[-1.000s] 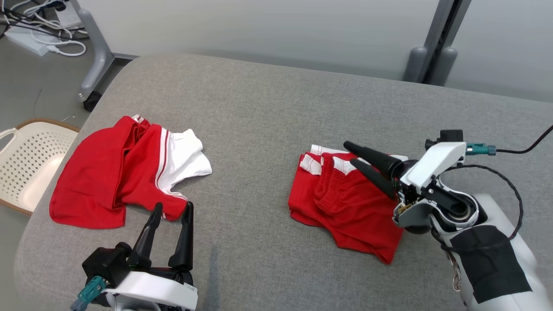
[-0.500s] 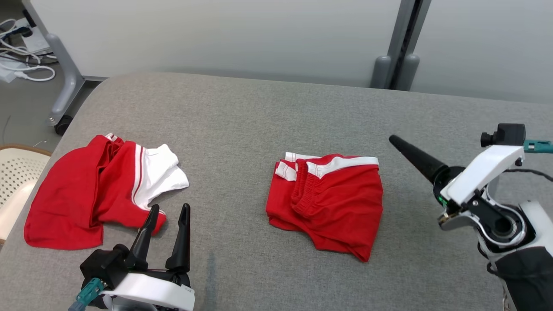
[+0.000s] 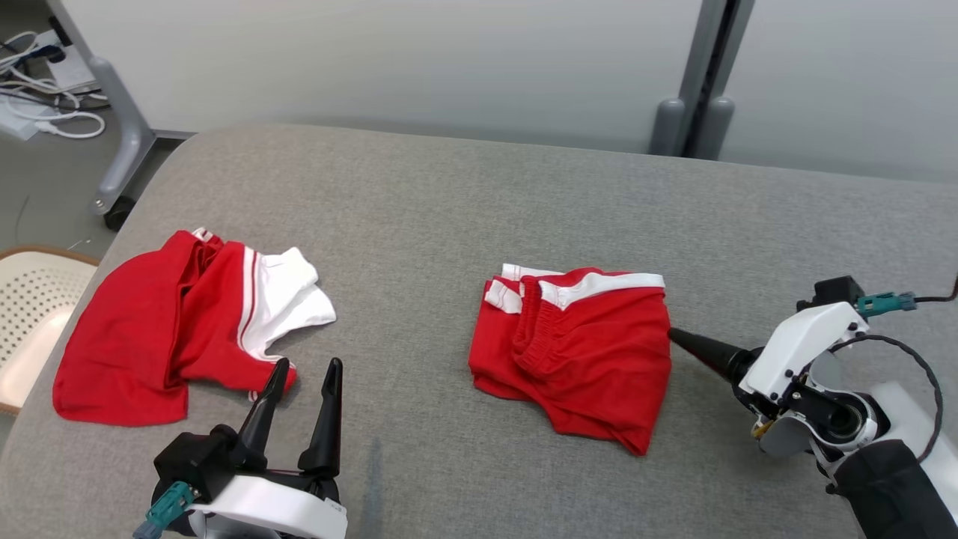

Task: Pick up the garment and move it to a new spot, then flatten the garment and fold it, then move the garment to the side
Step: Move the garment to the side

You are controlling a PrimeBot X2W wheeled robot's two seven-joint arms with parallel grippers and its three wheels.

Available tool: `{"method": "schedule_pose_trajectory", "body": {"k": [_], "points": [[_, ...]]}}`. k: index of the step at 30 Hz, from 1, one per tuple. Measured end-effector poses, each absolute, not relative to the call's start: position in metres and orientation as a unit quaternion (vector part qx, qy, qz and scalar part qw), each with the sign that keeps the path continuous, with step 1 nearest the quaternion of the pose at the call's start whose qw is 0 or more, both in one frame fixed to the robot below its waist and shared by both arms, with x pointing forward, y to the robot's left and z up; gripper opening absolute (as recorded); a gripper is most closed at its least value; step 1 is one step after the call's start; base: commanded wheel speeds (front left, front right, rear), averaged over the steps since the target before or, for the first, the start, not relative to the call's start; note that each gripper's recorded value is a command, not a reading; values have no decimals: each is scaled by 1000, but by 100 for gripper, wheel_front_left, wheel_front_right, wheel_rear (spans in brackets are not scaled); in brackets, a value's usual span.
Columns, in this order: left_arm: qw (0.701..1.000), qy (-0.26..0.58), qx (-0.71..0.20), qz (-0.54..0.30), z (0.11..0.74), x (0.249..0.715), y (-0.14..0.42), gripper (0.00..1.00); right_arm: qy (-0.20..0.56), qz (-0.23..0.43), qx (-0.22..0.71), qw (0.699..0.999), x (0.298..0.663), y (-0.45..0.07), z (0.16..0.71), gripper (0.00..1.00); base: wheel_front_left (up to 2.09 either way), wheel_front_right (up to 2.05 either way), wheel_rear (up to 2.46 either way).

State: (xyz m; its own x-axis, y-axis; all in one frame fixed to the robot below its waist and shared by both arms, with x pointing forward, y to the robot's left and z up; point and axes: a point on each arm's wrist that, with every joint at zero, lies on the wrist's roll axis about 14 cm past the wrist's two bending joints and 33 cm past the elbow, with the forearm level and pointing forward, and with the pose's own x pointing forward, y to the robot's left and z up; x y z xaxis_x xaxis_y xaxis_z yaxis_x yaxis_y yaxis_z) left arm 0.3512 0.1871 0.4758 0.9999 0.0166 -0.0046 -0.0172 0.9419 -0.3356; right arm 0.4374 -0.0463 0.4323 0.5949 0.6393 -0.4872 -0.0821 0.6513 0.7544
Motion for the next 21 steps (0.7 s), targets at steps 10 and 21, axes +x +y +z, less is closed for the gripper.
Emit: {"method": "schedule_pose_trajectory", "body": {"k": [10, 21], "points": [[984, 4, -175, 40, 471, 340, 205, 100, 530, 237, 355, 732, 422, -15, 404, 100, 0, 0, 0], [983, 7, -178, 55, 469, 340, 213, 100, 542, 243, 359, 720, 430, -2, 404, 0, 0, 0, 0]]}}
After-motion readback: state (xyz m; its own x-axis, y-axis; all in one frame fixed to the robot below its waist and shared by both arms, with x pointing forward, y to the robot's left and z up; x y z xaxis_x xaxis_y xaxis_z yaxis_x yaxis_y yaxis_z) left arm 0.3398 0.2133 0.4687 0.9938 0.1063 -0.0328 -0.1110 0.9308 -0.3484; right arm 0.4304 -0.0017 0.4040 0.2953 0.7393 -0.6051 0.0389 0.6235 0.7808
